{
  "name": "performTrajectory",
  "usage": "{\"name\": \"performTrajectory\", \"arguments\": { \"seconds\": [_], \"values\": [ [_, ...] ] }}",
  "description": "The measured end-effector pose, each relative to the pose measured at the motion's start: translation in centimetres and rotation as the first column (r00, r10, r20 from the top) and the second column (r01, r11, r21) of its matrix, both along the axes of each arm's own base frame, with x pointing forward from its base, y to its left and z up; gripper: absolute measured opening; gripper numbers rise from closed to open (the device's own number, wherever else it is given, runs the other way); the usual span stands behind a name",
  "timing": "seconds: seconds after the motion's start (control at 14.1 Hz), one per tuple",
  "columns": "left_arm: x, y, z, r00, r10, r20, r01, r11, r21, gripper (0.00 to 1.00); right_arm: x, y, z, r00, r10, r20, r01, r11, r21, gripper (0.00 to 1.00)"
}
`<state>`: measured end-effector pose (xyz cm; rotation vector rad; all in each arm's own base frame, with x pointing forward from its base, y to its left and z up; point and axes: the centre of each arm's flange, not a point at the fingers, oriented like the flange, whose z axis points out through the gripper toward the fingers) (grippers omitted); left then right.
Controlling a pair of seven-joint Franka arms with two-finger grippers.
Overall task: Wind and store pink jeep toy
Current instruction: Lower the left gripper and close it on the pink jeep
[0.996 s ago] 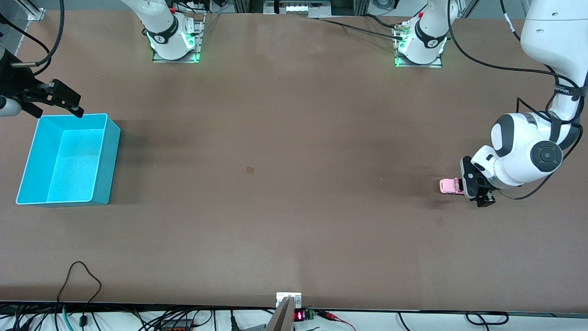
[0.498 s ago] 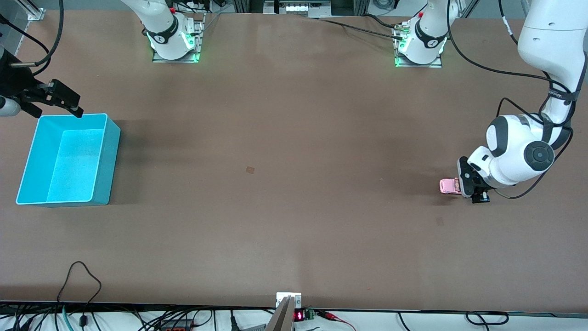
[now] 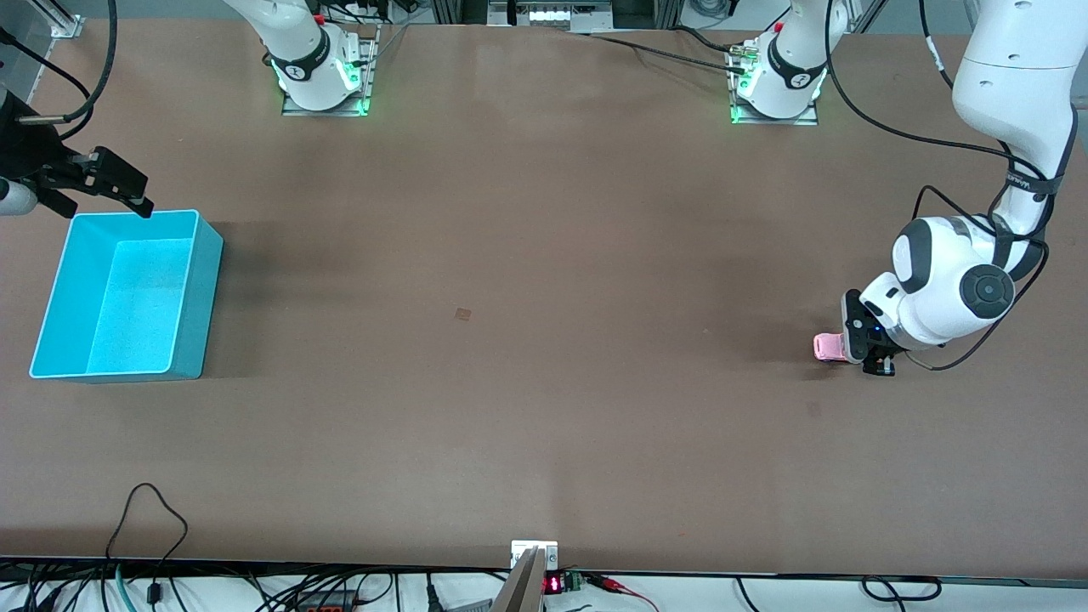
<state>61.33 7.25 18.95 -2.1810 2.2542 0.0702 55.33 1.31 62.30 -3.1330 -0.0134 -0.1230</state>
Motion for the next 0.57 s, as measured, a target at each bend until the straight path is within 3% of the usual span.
{"name": "performTrajectory", "arguments": {
  "seconds": [0.57],
  "values": [
    [-0.2,1.8,0.0,1.000,0.031,-0.003,-0.031,0.999,0.008,0.51,0.0,0.0,0.0,1.000,0.000,0.000,0.000,1.000,0.000,1.00]
  ]
}}
